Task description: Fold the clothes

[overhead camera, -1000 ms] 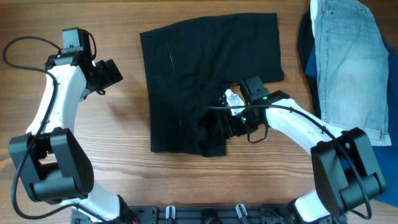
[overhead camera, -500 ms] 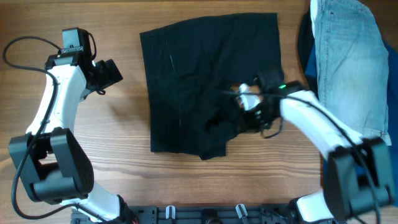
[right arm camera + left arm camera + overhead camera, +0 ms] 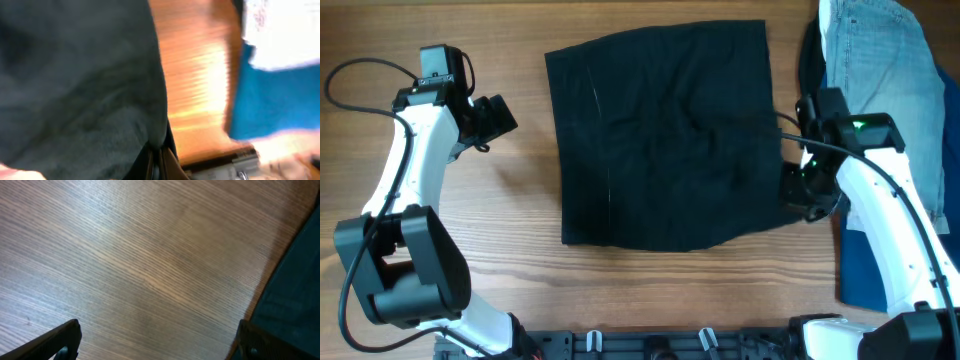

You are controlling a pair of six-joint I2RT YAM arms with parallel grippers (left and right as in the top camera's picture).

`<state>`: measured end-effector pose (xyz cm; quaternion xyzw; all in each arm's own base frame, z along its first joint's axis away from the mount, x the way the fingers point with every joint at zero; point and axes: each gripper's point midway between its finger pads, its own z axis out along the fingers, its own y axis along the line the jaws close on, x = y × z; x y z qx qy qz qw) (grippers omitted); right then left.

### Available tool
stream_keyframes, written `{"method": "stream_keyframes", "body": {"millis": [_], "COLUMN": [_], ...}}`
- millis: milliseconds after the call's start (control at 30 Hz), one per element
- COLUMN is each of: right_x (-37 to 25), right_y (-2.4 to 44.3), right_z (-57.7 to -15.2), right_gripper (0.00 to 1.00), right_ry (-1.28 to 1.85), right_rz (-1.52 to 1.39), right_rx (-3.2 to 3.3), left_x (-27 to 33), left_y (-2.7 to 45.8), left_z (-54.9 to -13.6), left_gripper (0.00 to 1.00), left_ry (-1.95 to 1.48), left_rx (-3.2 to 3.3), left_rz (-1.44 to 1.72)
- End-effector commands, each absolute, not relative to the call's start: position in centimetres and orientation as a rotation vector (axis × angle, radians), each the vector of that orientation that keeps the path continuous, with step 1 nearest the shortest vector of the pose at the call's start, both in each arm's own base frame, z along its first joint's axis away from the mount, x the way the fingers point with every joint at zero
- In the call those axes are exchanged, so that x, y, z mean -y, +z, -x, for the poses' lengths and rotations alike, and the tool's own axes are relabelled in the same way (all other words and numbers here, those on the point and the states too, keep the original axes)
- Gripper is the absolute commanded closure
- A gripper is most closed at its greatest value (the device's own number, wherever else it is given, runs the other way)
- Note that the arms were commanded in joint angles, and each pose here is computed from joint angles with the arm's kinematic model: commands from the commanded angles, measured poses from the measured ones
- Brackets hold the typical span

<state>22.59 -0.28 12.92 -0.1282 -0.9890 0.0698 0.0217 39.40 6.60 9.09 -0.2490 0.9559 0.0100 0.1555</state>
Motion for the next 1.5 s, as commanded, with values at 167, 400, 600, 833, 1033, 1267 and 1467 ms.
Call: {"method": "stream_keyframes", "body": {"millis": [167,400,600,833,1033,1267,1467], "right_x": [2.6,-2.9,-3.7,-3.7,-3.7,-3.8,-4.8], "right_y": [12.4,19.0,20.6,20.8,19.6,17.6,18.7], "right_z": [-21.7,-30.4,-32.5,-32.9,-32.1,-32.1,-33.3], "right_gripper": [0.26,0.14,0.13,0.13,0.12,0.12,0.0], "right_ry": [0.401,-0.16,-0.252,-0.256,-0.255,-0.25,-0.382], "right_rz": [0.583,0.218,0.17,0.169,0.223,0.233,0.31], "right_rx": [3.019,3.454,3.547,3.563,3.518,3.474,3.504], "left_x": [-5.7,1.6,11.6,14.1,7.9,1.9,3.0], "left_y": [9.6,9.7,6.0,0.3,-0.9,-1.1,7.1], "left_z": [-39.2,-42.4,-42.8,-42.0,-41.6,-41.5,-42.3], "left_gripper": [0.0,0.01,0.09,0.04,0.0,0.0,0.0], "left_ry": [-0.029,-0.313,-0.423,-0.345,0.039,0.136,0.127], "left_rx": [-2.742,-2.724,-2.768,-2.872,-2.913,-2.949,-2.96], "left_rz": [0.707,0.302,-0.053,-0.059,0.1,0.097,0.132]}}
